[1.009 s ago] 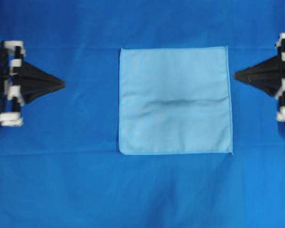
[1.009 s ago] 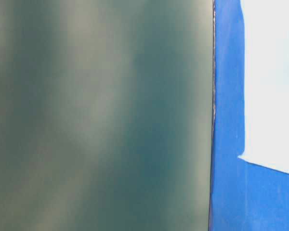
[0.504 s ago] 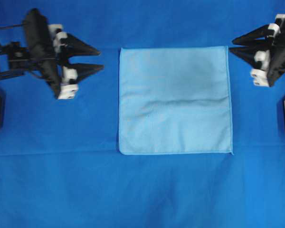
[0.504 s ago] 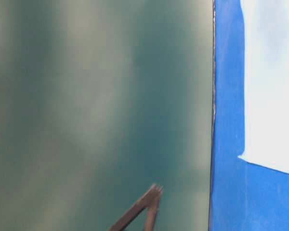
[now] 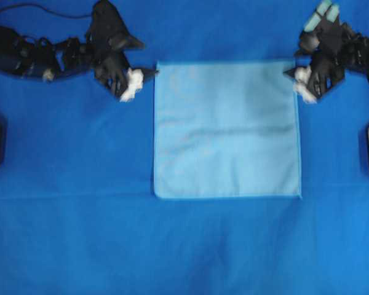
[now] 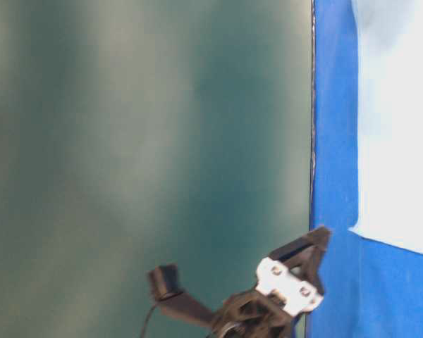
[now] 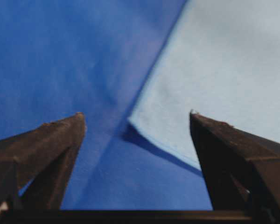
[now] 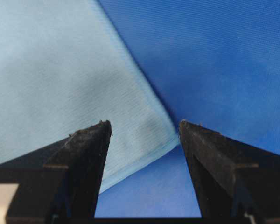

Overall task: Fold the light blue towel.
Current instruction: 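Move both grippers to the far corners of the light blue towel, then grasp the far corners with both grippers and fold toward the near edge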

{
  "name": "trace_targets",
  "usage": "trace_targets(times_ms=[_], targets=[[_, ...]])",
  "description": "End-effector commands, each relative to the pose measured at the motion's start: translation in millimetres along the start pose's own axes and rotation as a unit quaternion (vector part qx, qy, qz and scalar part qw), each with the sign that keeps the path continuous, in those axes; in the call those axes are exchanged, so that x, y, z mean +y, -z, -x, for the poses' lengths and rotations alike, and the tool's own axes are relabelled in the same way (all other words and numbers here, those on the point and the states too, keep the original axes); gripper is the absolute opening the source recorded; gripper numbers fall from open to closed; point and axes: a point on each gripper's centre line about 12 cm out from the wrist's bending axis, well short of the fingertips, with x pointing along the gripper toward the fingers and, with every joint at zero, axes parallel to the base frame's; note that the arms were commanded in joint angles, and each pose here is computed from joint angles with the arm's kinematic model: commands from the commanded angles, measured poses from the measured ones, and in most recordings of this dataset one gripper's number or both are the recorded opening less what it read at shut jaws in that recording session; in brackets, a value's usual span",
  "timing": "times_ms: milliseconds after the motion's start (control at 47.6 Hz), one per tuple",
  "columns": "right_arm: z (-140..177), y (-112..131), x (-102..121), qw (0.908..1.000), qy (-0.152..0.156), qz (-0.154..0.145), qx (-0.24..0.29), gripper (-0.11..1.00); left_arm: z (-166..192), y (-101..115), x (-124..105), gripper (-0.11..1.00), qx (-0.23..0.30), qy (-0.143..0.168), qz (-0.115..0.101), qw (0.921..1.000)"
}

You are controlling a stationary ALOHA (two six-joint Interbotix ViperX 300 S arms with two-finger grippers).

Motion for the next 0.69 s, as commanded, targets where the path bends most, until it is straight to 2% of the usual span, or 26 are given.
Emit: trace_targets(times_ms=[0,168,504,567,673], targets=[[-6,-8,-6,0.9999,0.006,0.001,-0.011,0.63,-11,-5,8,0.86,-0.013,-0.009,0.005,0.9999],[-19,-2,-11,0.9999,0.010,0.004,0.002,0.63,-30,6,10,0.86,0.000,-0.011,0.004,0.9999],[-31,12,-17,0.9996,0.013,-0.002,0.025,0.59,-41,7,1,0.83,0.015,-0.001,-0.009,0.9998],[-31,13,-17,0.9995,0.013,-0.001,0.028,0.49,-41,9,0,0.78,0.027,0.001,-0.016,0.9995],[-30,15,-16,0.9993,0.013,0.000,0.035,0.18,-41,15,-3,0.56,0.049,0.004,-0.036,0.9981]])
